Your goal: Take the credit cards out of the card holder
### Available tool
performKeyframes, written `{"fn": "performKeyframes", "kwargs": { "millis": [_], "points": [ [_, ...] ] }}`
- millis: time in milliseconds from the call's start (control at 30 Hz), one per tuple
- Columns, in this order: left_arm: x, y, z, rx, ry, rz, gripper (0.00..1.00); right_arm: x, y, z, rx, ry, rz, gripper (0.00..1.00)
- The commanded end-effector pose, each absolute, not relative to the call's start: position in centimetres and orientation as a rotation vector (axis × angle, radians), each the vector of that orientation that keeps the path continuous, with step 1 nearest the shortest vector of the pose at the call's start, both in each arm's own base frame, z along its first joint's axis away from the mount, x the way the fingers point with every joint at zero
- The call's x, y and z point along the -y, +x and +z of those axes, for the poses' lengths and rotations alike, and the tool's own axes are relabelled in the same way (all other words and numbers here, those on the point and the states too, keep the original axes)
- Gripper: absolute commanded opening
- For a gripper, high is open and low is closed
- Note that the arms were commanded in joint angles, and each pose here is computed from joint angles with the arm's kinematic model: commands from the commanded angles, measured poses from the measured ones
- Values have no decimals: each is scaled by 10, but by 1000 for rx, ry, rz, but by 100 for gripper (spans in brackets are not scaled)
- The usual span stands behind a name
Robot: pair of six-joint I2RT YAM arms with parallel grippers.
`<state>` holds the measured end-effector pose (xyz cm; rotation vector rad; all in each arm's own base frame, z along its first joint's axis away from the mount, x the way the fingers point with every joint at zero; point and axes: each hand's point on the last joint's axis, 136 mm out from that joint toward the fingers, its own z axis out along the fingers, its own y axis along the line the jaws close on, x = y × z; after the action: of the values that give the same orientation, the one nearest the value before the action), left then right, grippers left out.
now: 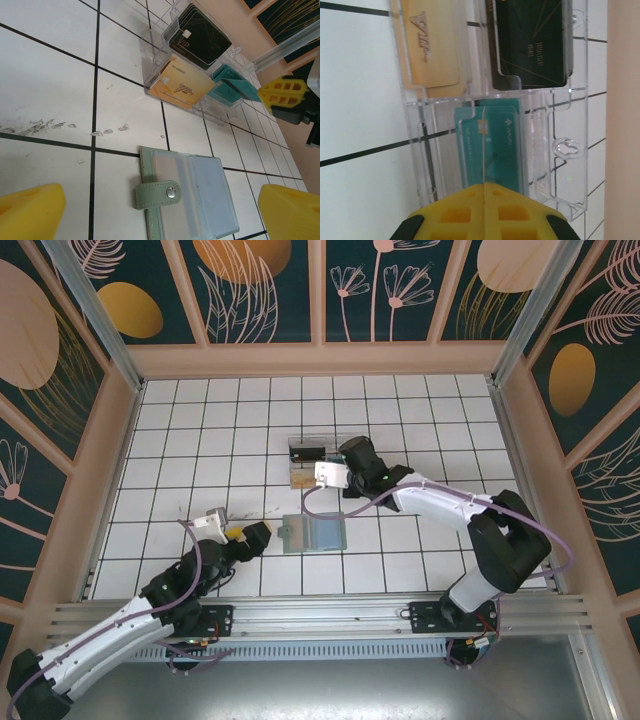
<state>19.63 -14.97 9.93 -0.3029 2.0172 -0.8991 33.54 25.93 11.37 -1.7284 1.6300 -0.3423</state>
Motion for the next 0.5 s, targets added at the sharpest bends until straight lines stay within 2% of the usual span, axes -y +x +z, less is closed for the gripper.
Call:
{"fn": "performKeyframes", "kwargs": {
  "millis": [0,467],
  "points": [
    [144,197,91,-2028,-321,-866,99,-265,354,132,-1611,-1652,-369,0],
    [143,196,88,-2032,-320,-862,99,-255,349,114,-1653,-1697,-342,0]
  ]
}}
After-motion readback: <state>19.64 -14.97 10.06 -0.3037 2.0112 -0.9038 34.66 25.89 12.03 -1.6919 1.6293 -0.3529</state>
